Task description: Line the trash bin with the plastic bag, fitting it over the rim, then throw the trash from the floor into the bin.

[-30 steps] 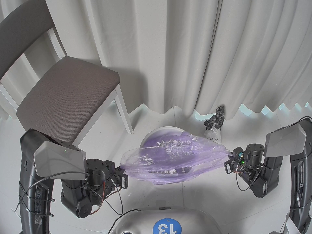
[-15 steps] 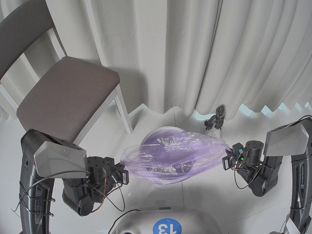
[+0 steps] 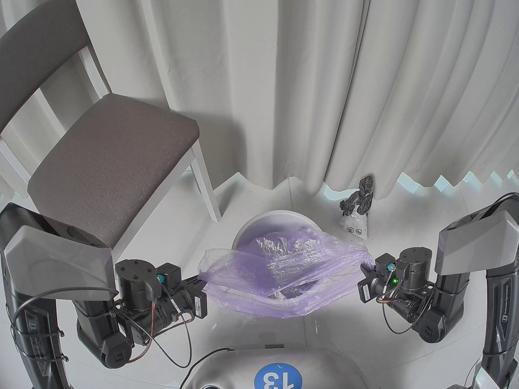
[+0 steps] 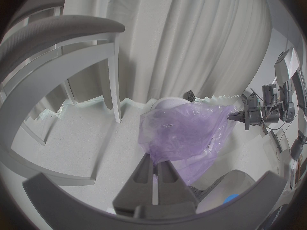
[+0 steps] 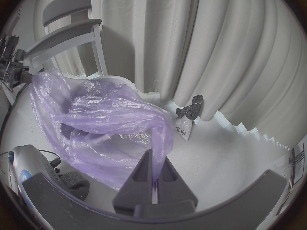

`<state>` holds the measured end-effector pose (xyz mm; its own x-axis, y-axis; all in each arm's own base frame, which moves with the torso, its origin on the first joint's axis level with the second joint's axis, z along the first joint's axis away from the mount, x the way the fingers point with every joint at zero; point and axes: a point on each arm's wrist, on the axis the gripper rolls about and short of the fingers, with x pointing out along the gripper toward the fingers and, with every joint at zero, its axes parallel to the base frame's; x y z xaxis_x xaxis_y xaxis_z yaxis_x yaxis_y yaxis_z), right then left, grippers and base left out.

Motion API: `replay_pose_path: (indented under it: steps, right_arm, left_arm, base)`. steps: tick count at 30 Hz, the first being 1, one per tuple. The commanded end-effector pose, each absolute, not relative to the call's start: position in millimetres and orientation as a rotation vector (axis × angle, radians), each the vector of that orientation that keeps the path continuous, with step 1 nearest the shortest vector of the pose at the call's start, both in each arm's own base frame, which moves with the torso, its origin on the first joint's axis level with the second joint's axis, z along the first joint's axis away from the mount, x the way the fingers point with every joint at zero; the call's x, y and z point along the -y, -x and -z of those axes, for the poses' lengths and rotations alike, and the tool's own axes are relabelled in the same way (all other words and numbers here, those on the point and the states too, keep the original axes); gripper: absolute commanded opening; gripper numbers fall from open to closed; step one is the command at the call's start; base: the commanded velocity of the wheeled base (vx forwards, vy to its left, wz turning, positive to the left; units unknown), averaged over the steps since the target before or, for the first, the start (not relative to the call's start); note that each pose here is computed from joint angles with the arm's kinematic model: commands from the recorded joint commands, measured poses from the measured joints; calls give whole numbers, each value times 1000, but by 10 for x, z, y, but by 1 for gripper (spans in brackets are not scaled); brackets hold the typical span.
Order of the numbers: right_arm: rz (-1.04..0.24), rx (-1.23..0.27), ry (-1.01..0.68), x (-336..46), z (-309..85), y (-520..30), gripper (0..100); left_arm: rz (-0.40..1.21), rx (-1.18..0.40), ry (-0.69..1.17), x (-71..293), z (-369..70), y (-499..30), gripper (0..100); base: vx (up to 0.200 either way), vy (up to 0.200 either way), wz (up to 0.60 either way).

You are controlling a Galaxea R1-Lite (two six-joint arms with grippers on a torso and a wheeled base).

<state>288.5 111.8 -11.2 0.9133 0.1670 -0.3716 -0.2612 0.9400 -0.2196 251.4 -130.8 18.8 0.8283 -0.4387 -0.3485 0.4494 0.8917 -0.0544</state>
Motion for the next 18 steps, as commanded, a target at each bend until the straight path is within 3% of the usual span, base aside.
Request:
replay_pose_path:
  steps: [1, 6, 14, 18]
  right_arm:
    - [-169, -361, 240, -1003, 107, -3072, 0]
    - [-145, -390, 174, -977, 77, -3182, 0]
    - [-109, -561, -68, -1077, -7, -3467, 0]
    - [-96, -602, -97, -1093, -5, -3516, 0]
  left_arm:
    - [475, -336, -21, 1341, -207, -2543, 0]
    - [469, -329, -17, 1354, -204, -2572, 0]
    - [474, -351, -18, 1376, -136, -2574, 0]
    - [473, -369, -23, 1380, -77, -2582, 0]
  base:
    - [0, 0, 0]
    - [0, 0, 0]
    - [0, 0, 0]
    - [0, 0, 0]
